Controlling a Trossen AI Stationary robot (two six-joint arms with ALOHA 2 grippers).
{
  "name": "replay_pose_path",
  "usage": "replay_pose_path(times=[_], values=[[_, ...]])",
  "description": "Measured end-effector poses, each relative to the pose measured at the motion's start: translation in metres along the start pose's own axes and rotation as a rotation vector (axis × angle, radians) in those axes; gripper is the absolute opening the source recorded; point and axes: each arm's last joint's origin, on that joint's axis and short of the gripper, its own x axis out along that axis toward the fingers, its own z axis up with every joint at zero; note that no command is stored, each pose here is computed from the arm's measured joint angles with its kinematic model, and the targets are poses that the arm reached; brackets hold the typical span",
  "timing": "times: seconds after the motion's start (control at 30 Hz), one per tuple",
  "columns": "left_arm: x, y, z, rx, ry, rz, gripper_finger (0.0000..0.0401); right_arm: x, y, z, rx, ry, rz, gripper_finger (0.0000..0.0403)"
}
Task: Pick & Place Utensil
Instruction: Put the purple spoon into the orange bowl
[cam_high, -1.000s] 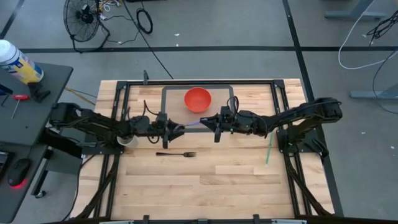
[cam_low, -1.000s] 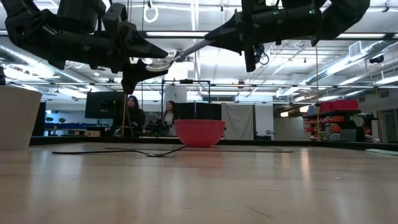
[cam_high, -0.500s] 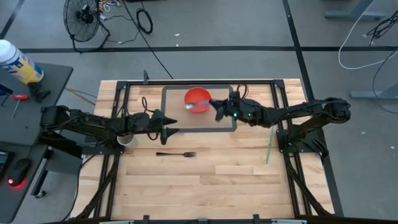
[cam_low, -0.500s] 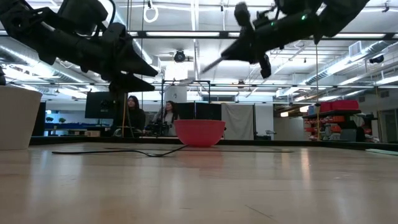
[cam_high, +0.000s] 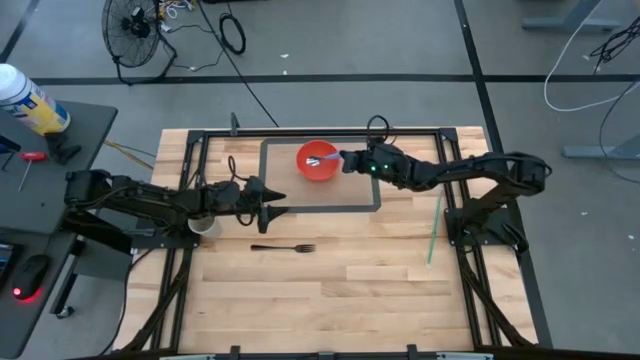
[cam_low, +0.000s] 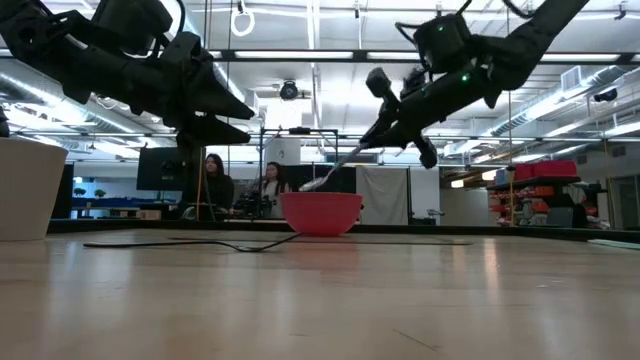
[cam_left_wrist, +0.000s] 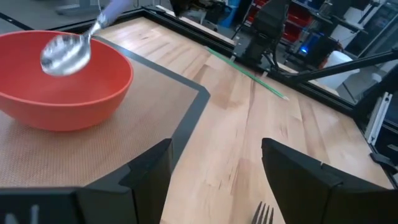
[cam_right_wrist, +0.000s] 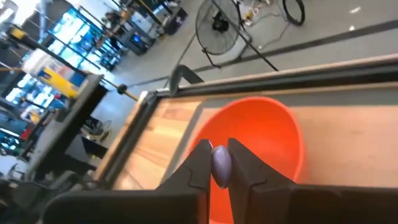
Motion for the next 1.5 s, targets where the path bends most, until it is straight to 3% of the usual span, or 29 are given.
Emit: replay_pose_path(times=[0.23, 0.47, 0.67, 1.0, 1.2, 1.5], values=[[0.000, 0.000, 0.000, -0.005, -0.005, 0.001, 0.0249, 0.021, -0.014, -0.007, -0.045, 0.031, -0.034, 0.0023], [0.000, 0.000, 0.001, -0.010, -0.011, 0.008, 0.0249, 0.044, -0.001, -0.005, -0.115, 0.049, -0.030, 0.0023], [0.000, 0.000, 0.001, -0.021, -0.011, 0.008, 0.0249, 0.044, -0.011, -0.009, -0.152, 0.077, -0.162, 0.0024], [0.000, 0.000, 0.001, -0.020, -0.011, 0.008, 0.0249, 0.046, -0.008, -0.008, -0.138, 0.046, -0.137, 0.0026], [0.000, 0.000, 0.001, -0.021, -0.012, 0.009, 0.0249, 0.046, -0.009, -0.008, -0.190, 0.055, -0.133, 0.0035], [0.000, 0.000, 0.001, -0.027, -0.013, 0.010, 0.0249, 0.053, -0.014, -0.014, -0.111, 0.041, -0.153, 0.0026]])
